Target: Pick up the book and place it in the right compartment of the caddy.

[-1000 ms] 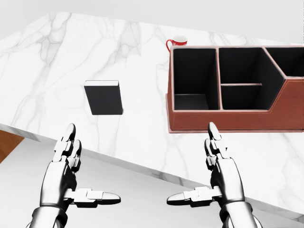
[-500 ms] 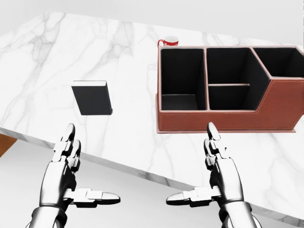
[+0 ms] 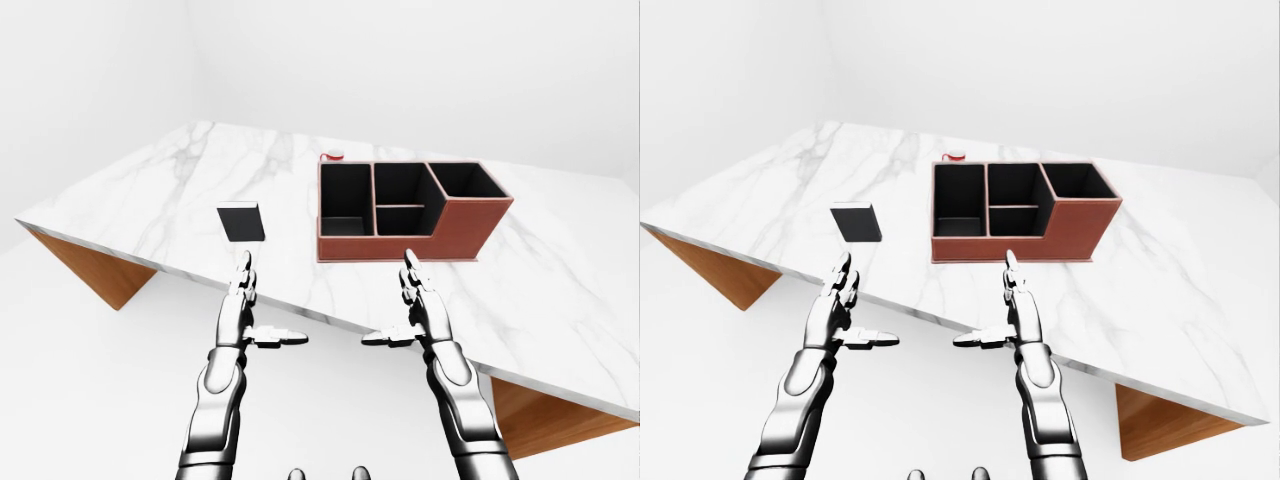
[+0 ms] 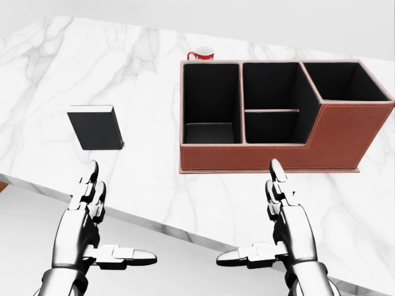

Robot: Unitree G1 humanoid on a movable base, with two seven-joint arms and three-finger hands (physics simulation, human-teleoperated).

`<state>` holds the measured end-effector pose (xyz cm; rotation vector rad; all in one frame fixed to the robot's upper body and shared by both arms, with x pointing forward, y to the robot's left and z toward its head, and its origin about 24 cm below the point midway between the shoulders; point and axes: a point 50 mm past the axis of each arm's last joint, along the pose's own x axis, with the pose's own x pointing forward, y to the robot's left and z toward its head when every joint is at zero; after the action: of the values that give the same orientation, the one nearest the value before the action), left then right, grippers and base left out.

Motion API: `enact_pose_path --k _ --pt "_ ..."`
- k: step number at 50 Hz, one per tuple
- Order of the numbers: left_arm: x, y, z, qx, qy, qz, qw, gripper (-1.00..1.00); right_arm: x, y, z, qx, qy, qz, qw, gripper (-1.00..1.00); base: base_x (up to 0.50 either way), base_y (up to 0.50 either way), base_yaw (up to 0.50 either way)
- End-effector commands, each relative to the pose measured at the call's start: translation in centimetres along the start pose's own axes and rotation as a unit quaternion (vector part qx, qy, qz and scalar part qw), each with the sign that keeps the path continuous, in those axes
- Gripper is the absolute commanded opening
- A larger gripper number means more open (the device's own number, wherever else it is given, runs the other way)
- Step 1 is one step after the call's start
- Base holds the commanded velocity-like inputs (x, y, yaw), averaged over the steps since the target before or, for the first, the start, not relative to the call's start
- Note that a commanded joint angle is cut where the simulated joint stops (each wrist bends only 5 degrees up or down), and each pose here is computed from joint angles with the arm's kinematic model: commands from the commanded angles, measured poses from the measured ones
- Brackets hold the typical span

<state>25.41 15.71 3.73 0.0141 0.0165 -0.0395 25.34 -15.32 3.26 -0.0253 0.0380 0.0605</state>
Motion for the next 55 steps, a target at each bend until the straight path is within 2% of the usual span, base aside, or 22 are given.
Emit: enact_pose_path --k 1,20,55 --pt "0.0 0.05 0.0 0.001 0.0 0.001 1.0 1.0 0.01 0.09 0.05 0.0 -0.001 0.001 1.0 1.0 0.0 0.0 0.0" --pt "0.0 0.06 0.0 0.001 0.0 0.001 1.0 1.0 -0.06 0.13 0.34 -0.005 -0.011 0.003 1.0 1.0 0.0 0.0 0.0" --pt "-0.01 0.06 0.0 0.001 0.0 0.001 1.0 1.0 -0.05 0.15 0.33 -0.005 -0.013 0.004 1.0 1.0 0.17 0.06 0.0"
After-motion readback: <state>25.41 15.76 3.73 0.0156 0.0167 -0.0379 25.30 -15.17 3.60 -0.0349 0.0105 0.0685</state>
